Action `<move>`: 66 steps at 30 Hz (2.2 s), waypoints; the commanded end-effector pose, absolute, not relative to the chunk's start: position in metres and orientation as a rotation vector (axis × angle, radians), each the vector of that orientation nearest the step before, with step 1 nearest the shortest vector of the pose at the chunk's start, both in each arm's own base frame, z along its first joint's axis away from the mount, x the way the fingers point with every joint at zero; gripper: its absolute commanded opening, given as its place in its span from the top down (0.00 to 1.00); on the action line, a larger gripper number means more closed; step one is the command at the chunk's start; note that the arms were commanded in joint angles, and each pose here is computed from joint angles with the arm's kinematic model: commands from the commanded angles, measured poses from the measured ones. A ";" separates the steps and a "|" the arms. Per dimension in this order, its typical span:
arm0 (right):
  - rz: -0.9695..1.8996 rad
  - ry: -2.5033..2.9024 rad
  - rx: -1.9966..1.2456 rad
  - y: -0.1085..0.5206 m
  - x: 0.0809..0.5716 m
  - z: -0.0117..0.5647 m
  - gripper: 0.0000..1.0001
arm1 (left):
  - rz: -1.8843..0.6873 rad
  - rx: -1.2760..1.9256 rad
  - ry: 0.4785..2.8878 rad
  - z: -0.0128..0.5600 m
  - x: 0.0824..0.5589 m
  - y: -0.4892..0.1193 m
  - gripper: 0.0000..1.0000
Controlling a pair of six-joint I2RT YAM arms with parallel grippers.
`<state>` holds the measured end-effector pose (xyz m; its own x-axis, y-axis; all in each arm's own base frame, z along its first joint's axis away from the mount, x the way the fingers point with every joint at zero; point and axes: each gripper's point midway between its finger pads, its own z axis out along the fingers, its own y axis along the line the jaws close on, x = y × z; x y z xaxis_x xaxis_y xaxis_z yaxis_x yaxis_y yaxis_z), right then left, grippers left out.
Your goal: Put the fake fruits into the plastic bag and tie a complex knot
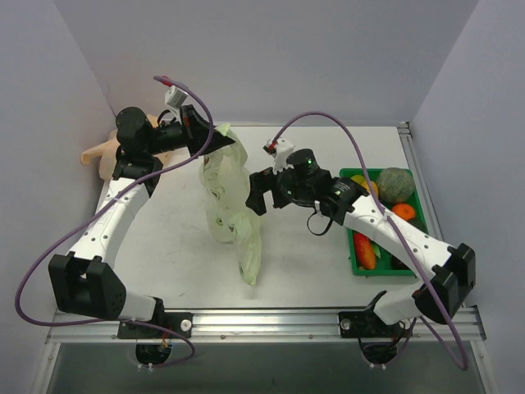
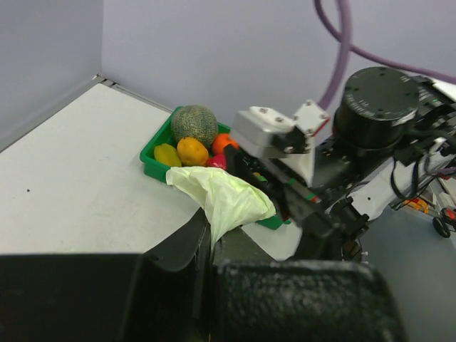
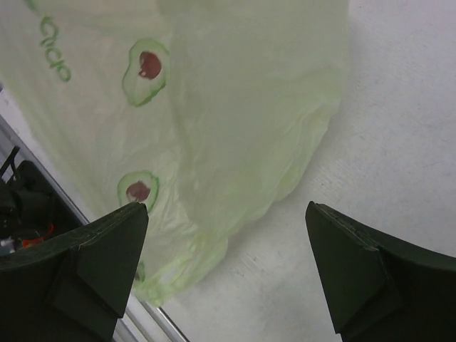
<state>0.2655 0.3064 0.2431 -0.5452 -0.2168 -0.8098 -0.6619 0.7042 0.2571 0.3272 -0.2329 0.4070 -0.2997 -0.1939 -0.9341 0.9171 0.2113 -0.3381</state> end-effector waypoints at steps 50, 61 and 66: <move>1.298 2.240 0.327 0.336 0.322 0.253 1.00 | -1.120 0.480 1.832 0.245 0.230 -0.207 0.03; 1.368 2.261 0.283 0.342 0.312 0.250 1.00 | -0.895 0.441 1.799 0.240 0.292 -0.227 0.15; 1.278 2.294 0.119 0.310 0.324 0.229 1.00 | -0.874 0.424 1.823 0.268 0.292 -0.216 1.00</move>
